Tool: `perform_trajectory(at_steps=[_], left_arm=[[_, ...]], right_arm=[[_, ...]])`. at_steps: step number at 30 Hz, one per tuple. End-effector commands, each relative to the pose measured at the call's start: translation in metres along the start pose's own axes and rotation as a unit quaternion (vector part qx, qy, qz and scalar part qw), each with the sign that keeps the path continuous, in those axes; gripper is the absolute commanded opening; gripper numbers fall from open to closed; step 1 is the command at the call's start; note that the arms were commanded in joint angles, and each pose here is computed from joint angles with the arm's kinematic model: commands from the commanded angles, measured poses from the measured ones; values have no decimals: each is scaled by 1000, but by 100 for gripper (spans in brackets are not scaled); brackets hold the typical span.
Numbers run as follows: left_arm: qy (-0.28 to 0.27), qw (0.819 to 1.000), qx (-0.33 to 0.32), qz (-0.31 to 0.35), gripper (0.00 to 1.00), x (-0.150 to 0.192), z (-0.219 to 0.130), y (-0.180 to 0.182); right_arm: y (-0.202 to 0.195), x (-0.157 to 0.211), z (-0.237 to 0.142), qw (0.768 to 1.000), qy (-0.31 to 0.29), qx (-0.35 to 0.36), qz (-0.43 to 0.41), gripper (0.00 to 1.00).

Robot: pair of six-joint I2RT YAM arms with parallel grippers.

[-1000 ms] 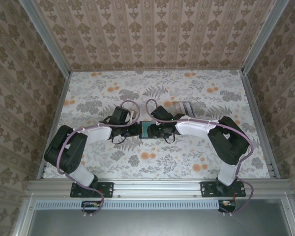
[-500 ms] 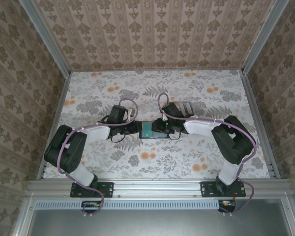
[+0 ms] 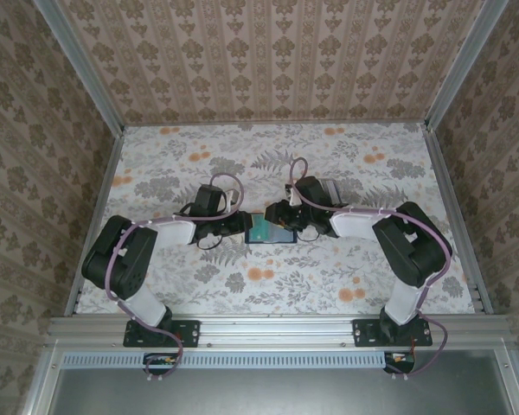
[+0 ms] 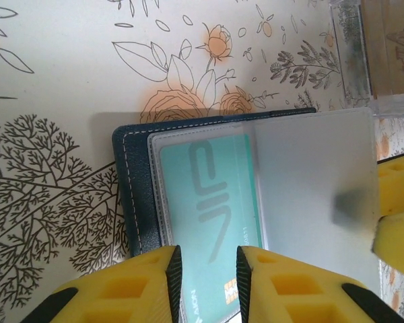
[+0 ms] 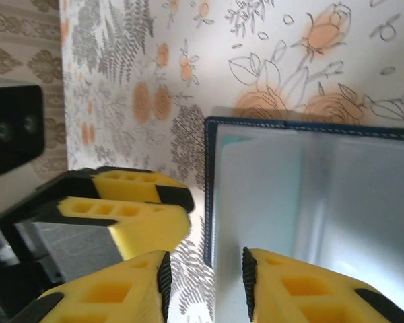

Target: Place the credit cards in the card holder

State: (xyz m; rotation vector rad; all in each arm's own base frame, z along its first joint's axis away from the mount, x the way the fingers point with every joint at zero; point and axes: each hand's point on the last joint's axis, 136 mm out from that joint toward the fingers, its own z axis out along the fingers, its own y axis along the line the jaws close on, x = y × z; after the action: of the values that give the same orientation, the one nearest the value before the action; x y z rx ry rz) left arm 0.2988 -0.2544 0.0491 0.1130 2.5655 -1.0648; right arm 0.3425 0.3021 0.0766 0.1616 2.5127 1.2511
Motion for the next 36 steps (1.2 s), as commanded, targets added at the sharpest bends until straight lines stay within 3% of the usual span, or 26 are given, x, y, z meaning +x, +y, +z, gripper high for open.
perform_trajectory(at_steps=[1,5,12,20,27,32,36], left_arm=[[-2,1000,10,-13,30,1,2,1],[3,1000,8,-14,30,3,3,2],[7,1000,14,-12,31,2,6,-1],[6,1000,28,-8,31,-1,6,-11],[18,999,38,10,33,0,13,-25],[28,999,45,10,34,2,21,-31],[33,998,42,13,34,4,25,-30]], right_arm=[[2,5,6,999,16,-30,13,28],[-8,9,13,999,27,-23,20,19],[-16,13,15,999,31,-13,26,18],[-14,13,-1,999,26,16,-25,35],[-13,22,0,999,38,-1,-37,41],[-10,24,-4,998,23,-17,-53,51],[-16,27,-6,998,23,-6,-62,51]])
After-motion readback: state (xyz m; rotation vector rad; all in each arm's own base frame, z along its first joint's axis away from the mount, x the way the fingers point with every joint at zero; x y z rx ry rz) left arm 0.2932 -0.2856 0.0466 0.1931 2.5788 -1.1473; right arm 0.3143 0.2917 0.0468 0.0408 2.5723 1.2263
